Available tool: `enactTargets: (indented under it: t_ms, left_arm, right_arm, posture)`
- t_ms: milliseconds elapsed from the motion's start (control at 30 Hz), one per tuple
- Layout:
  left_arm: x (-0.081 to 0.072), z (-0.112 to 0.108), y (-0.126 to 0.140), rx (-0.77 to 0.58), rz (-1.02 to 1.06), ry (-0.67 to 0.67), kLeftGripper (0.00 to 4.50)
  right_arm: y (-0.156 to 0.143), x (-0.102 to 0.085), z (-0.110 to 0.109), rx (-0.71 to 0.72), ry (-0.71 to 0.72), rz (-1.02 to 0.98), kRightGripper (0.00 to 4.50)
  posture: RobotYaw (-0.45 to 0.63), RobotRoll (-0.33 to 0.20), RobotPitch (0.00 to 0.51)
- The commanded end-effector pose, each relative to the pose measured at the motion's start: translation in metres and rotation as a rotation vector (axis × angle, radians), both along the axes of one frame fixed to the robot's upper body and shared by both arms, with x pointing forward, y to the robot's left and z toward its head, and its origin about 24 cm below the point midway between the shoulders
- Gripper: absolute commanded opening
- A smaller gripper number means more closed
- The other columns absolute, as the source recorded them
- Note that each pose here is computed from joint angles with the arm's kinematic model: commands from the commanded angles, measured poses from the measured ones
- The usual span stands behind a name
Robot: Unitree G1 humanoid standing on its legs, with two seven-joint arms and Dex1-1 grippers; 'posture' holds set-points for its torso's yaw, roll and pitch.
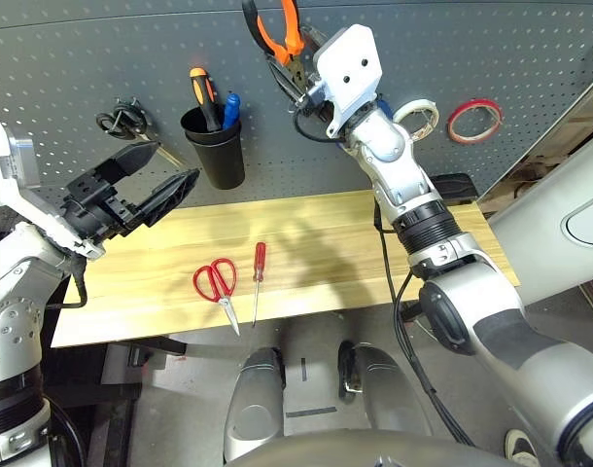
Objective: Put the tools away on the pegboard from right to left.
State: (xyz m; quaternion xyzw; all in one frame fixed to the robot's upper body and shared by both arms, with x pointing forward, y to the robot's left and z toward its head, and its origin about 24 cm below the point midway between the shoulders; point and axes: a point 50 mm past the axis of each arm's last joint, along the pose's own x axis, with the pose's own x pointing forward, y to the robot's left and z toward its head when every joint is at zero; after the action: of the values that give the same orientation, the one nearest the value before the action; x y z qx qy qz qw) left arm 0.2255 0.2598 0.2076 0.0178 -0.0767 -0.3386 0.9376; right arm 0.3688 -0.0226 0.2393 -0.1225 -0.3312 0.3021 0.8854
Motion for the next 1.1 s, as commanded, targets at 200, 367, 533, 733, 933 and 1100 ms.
enactTargets:
  t_ms: [200,367,533,733,933,1100]
  left_arm:
    - [-0.008,-0.009,-0.012,-0.019,-0.032,0.051,4.50]
    - [-0.010,-0.009,-0.013,-0.022,-0.036,0.060,4.50]
    - [-0.012,-0.010,-0.015,-0.024,-0.040,0.069,4.50]
    - [-0.012,-0.011,-0.016,-0.029,-0.046,0.074,4.50]
    - [-0.012,-0.011,-0.017,-0.030,-0.051,0.077,4.50]
    - [-0.011,-0.013,-0.020,-0.035,-0.060,0.083,4.50]
  right_arm:
    - [-0.004,0.008,-0.006,0.009,0.020,-0.022,2.31]
    - [-0.004,0.011,-0.014,0.016,0.064,-0.024,2.31]
    - [-0.003,0.013,-0.018,0.024,0.093,-0.017,2.31]
    - [-0.001,0.015,-0.025,0.046,0.145,-0.010,2.31]
    - [-0.001,0.018,-0.031,0.072,0.197,-0.013,2.31]
    - [-0.004,0.018,-0.038,0.055,0.215,-0.012,3.59]
  posture:
    - [0.16,0.000,0.159]
    - [0.17,0.000,0.176]
    - [0.18,0.000,0.184]
    - [0.18,0.000,0.185]
    - [0.18,0.000,0.187]
    - [0.17,0.000,0.184]
